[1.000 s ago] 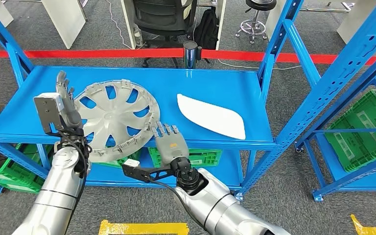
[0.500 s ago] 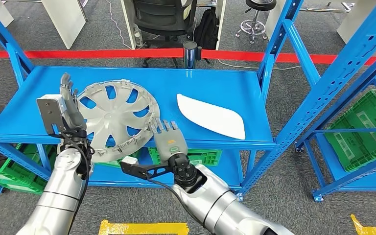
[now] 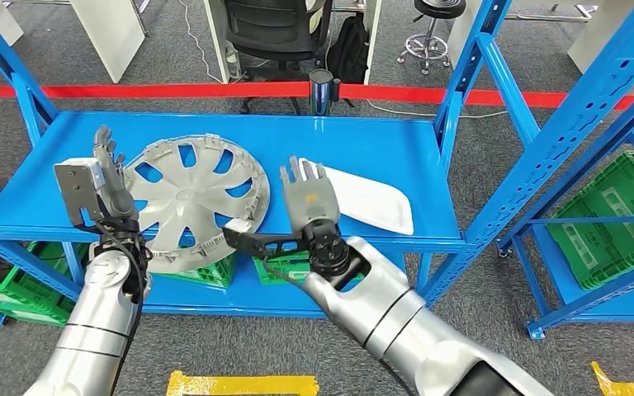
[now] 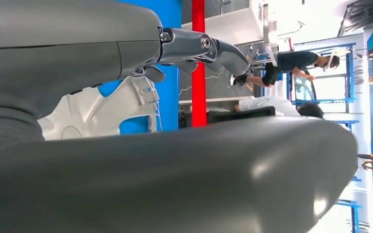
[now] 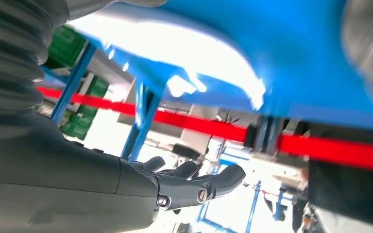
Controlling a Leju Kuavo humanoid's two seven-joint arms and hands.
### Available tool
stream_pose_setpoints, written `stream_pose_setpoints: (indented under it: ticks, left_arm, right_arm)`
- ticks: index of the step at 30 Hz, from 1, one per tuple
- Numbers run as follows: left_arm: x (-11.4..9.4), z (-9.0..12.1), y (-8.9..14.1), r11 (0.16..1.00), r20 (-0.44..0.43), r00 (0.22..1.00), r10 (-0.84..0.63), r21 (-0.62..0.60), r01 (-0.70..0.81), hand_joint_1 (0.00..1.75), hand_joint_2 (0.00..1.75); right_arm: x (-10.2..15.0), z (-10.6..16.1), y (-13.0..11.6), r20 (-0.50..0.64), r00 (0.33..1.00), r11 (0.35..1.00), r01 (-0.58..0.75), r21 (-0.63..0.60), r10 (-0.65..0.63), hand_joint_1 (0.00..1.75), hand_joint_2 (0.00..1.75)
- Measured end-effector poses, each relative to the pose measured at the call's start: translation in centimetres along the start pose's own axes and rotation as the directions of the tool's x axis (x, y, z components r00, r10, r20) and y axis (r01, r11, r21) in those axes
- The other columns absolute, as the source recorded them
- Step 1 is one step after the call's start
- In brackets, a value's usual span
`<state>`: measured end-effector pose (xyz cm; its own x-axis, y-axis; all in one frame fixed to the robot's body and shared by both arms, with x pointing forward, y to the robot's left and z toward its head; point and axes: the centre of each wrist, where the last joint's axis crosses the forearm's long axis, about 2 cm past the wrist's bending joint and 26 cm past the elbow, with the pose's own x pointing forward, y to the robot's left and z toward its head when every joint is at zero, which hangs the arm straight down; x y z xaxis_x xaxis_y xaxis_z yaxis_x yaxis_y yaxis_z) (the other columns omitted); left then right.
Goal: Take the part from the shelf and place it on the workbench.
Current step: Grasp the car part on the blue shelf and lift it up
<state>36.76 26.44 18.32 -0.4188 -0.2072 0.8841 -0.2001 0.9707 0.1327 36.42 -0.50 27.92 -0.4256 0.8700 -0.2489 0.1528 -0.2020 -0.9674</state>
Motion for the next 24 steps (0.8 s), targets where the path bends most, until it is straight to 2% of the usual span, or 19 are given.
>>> stream_pose_setpoints:
  ticks: [4,10,17,24]
  left_arm:
    - [-0.1,-0.2,0.7,1.000,-0.008,1.000,-0.013,0.016,0.013,0.00,0.00]
    - [-0.2,-0.7,1.9,0.998,-0.024,0.999,-0.028,0.048,0.030,0.00,0.00]
    - [0.3,-2.4,4.1,0.997,-0.021,0.999,-0.040,0.070,0.042,0.00,0.00]
    - [0.5,-3.1,5.0,0.995,-0.010,0.999,-0.049,0.089,0.050,0.00,0.00]
  right_arm:
    - [-1.6,-0.2,-1.9,-0.026,1.000,0.999,-0.007,-0.042,0.006,0.00,1.75]
    - [-2.9,0.1,-3.1,-0.041,0.999,0.995,0.005,-0.103,-0.009,0.00,1.75]
    - [-3.6,0.1,-3.7,-0.014,0.999,0.985,0.026,-0.168,-0.029,0.00,1.75]
    - [-3.7,0.1,-3.8,0.003,0.999,0.982,0.032,-0.185,-0.032,0.00,1.75]
